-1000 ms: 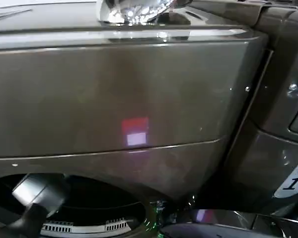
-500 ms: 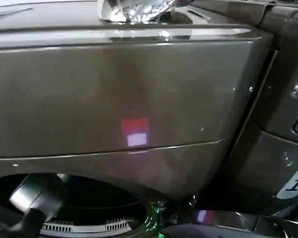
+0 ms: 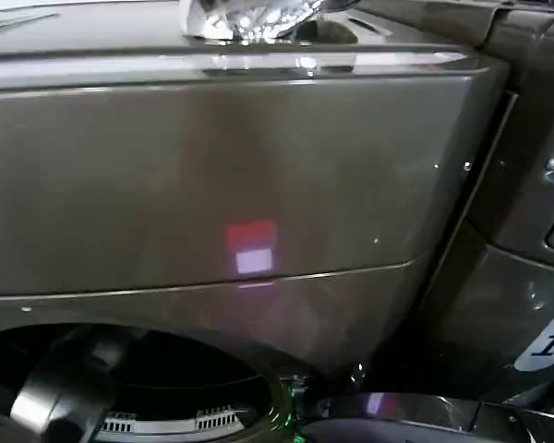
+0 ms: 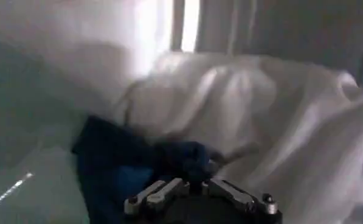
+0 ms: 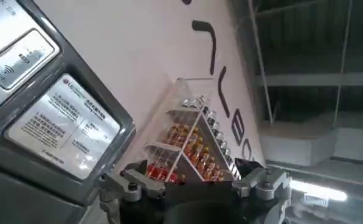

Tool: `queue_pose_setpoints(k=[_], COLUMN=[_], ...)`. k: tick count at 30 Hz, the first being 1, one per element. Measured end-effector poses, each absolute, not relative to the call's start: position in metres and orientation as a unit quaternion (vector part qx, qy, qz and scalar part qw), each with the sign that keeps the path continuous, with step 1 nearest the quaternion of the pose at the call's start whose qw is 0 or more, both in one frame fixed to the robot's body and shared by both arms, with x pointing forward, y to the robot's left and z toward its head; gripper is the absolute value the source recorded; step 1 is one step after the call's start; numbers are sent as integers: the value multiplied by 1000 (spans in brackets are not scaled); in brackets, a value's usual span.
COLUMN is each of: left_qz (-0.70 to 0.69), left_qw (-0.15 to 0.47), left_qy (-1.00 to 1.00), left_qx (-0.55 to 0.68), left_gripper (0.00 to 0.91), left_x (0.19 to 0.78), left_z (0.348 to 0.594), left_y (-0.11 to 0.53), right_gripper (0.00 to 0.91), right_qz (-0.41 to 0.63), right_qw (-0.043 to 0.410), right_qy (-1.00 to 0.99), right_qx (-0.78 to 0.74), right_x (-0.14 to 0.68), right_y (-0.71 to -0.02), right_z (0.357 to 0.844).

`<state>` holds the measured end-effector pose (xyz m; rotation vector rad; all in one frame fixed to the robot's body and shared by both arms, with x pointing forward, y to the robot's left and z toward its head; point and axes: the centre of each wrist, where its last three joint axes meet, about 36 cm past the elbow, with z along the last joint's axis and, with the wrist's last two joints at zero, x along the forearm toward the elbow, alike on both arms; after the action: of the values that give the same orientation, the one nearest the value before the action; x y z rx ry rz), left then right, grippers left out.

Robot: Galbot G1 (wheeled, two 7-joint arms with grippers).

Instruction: Grasp the clothes from the dryer.

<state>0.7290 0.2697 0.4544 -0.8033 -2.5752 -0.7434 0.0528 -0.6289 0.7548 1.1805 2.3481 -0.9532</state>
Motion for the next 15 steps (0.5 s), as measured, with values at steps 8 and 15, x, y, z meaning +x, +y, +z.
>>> queue_pose_setpoints(k=[8, 15], left_qz=[-192, -118], left_qw=[70, 3], left_qy=[-954, -982], left_qx=[-217, -150], left_gripper=[0, 0], left_x=[714, 710], left_z=[458, 465], left_y=[259, 247], right_gripper=[907, 907], right_qz=[-334, -334], right_qw=[174, 176], right_qy=[829, 829], right_qx=[413, 412], right_x=[55, 56], right_y=[-629, -629], right_z=[753, 753])
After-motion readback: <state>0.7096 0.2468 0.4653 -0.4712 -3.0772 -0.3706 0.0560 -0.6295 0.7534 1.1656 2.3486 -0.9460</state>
